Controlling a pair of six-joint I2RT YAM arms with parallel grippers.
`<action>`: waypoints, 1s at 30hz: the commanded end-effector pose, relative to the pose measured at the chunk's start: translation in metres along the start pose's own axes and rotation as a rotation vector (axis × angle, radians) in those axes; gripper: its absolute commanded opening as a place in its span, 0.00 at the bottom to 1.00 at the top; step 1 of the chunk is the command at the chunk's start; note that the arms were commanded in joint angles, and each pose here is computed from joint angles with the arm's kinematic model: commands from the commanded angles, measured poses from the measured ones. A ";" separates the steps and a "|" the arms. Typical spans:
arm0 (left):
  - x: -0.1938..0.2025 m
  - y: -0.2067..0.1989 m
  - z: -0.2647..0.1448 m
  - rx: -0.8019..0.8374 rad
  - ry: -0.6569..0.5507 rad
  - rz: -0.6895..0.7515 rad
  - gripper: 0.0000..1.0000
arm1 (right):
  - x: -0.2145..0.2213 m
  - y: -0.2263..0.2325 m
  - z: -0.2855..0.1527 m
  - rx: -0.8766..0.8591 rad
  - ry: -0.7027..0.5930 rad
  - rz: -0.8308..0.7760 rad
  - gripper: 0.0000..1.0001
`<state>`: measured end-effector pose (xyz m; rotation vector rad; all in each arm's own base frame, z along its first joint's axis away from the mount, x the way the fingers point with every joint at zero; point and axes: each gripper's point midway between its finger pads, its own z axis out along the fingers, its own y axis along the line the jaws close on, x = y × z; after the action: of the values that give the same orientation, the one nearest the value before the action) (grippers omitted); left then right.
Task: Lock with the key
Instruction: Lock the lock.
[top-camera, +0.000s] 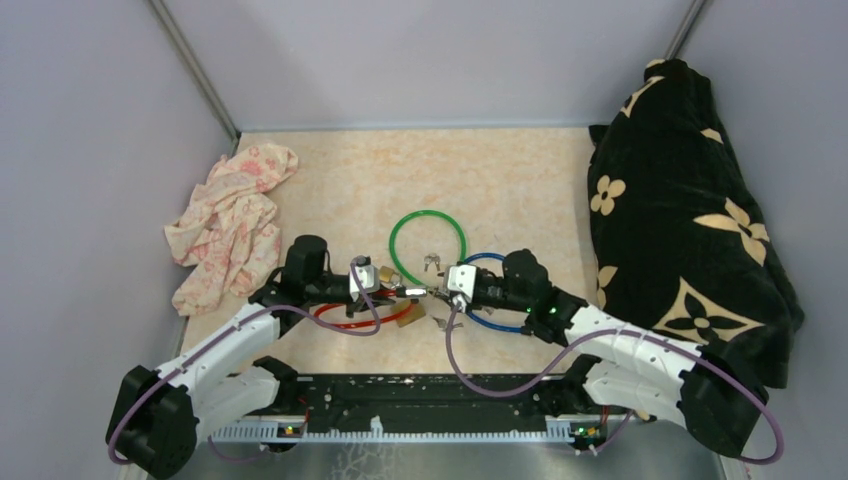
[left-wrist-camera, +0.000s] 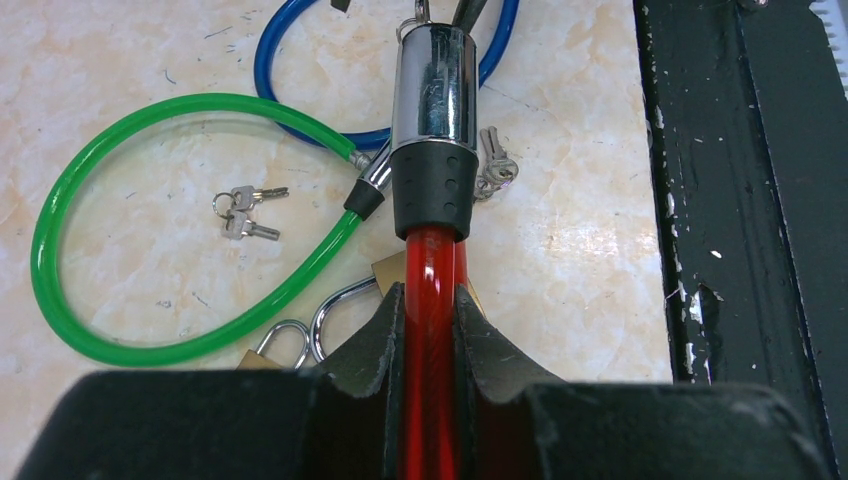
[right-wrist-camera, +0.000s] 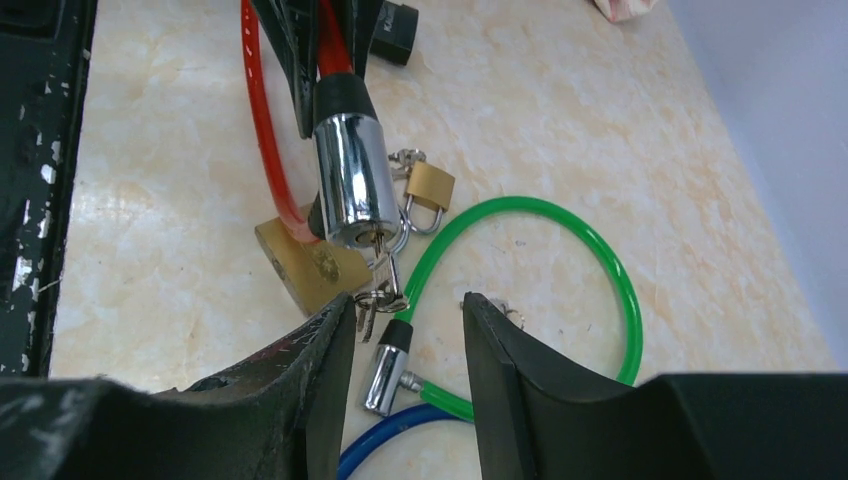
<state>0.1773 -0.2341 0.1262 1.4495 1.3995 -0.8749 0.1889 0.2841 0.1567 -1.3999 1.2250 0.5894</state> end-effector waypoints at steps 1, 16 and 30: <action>0.003 -0.007 -0.001 0.031 0.009 -0.028 0.00 | -0.046 -0.010 0.005 -0.027 -0.108 -0.089 0.45; 0.001 -0.006 -0.001 0.029 0.005 -0.038 0.00 | -0.034 -0.006 0.014 -0.049 -0.014 -0.093 0.16; -0.015 -0.013 -0.005 0.097 -0.049 -0.293 0.00 | -0.043 -0.008 0.015 0.087 0.032 -0.407 0.00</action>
<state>0.1745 -0.2324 0.1322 1.3410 1.5294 -1.0196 0.1852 0.3016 0.1635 -1.5578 1.1114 0.3349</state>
